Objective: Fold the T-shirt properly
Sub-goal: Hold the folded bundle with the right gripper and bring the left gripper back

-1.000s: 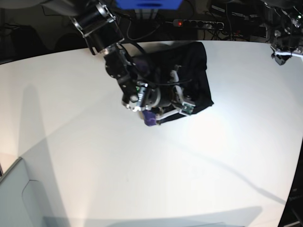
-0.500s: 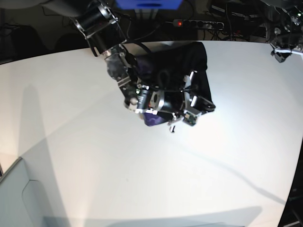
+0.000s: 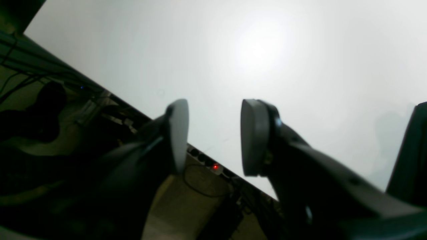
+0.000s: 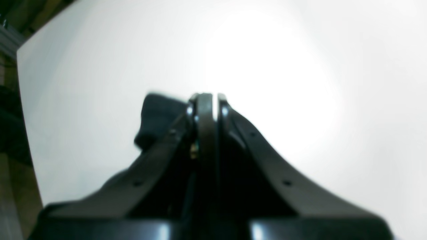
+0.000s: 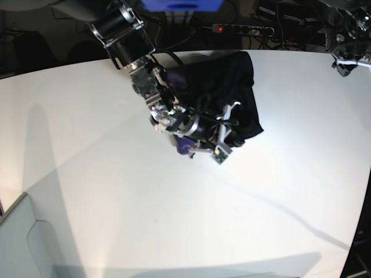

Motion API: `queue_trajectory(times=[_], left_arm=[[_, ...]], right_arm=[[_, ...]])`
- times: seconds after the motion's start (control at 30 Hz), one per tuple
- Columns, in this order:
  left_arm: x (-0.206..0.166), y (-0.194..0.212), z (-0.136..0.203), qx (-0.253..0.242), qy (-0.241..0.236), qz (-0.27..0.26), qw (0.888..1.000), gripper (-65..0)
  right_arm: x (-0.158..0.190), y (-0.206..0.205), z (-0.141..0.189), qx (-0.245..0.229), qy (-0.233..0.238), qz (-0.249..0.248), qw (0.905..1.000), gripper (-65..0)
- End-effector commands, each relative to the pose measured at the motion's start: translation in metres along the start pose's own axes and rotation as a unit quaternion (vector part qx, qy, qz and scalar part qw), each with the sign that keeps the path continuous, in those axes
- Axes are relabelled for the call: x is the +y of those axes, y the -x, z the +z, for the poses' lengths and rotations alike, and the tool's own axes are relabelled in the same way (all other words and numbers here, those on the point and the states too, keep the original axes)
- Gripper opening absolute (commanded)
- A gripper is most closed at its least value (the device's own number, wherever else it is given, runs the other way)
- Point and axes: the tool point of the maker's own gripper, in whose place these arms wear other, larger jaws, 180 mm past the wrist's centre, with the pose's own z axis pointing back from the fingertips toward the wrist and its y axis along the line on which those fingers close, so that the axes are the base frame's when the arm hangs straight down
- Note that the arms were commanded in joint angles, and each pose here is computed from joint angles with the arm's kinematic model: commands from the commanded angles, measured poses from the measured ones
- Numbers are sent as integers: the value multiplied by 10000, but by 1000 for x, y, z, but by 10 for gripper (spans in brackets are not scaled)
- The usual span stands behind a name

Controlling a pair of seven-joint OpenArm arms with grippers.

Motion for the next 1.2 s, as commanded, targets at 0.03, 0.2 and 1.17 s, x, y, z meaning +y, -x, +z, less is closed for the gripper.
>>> queue_trajectory(times=[0.03, 0.2, 1.17], left_arm=[[0, -14, 4, -210, 4, -115, 9997, -402], [0, -15, 4, -234, 10, -116, 9997, -402], [-125, 10, 25, 49, 2381, 381, 9705, -250]], right_arm=[[4, -20, 0, -383, -3, -87, 9992, -648], [17, 1, 0, -260, -72, -305, 9992, -648], [46, -36, 48, -828, -436, 1023, 9903, -645]])
